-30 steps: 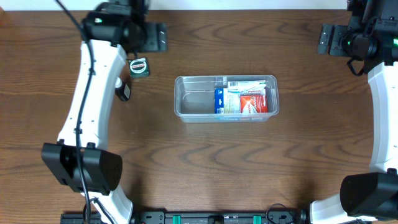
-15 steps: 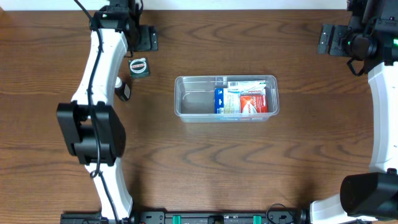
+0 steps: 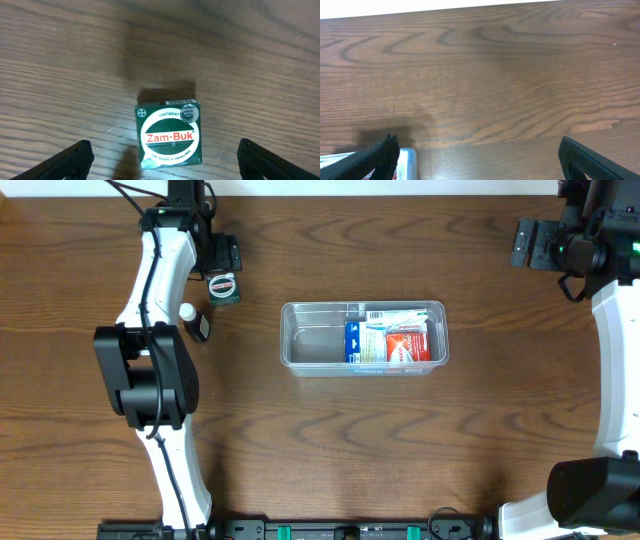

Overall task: Pack container
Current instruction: 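Move left gripper to the green Zam-Buk box, then grasp the green Zam-Buk box with the left gripper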

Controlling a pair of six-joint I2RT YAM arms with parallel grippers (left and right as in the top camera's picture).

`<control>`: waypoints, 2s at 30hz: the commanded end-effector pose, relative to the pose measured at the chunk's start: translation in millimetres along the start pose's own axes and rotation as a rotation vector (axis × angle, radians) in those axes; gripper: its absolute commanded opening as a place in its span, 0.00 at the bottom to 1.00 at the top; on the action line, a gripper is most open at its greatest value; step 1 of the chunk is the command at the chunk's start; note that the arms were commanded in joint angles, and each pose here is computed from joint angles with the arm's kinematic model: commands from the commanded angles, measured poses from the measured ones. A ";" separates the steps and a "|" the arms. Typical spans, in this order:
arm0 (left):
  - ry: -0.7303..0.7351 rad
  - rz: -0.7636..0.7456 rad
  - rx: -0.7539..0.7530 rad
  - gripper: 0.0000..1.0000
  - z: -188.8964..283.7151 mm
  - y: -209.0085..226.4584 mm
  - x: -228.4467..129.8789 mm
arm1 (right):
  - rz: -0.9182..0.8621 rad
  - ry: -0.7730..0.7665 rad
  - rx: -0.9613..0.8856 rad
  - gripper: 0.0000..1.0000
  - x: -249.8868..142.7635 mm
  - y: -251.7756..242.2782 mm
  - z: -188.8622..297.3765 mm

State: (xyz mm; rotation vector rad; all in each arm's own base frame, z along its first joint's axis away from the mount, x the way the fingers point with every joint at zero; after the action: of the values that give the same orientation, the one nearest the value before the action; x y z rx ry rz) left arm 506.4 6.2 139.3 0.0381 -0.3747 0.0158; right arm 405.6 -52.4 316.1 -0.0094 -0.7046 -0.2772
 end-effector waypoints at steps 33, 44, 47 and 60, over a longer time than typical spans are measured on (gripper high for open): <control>0.155 0.109 0.003 0.93 -65.1 -13.2 -28.4 | -0.017 -0.003 -0.009 0.99 1.3 -2.1 0.2; 0.157 0.152 0.007 0.93 -66.1 -13.6 -28.8 | -0.017 -0.003 -0.009 0.99 1.3 -2.2 0.2; 0.165 0.152 0.007 0.82 -65.8 -13.8 -30.3 | -0.017 -0.003 -0.009 0.99 1.3 -2.1 0.2; 0.233 0.144 0.013 0.64 -62.9 -13.7 -42.7 | -0.017 -0.003 -0.009 0.99 1.3 -2.1 0.2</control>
State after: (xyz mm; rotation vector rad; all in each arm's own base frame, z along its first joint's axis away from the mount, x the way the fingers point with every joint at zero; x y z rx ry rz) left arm 494.7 -4.4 65.5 0.0185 -0.1736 0.1684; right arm 405.6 -52.4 316.1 -0.0094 -0.7046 -0.2772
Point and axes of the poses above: each gripper's point midway between its finger pads, its own z axis back along the fingers, its own y axis along the line the jaws close on, x = y × z, the point moved 6 cm from there along z, back along the fingers, and after that the axes turned 8 degrees about -z, right-handed, at the moved point
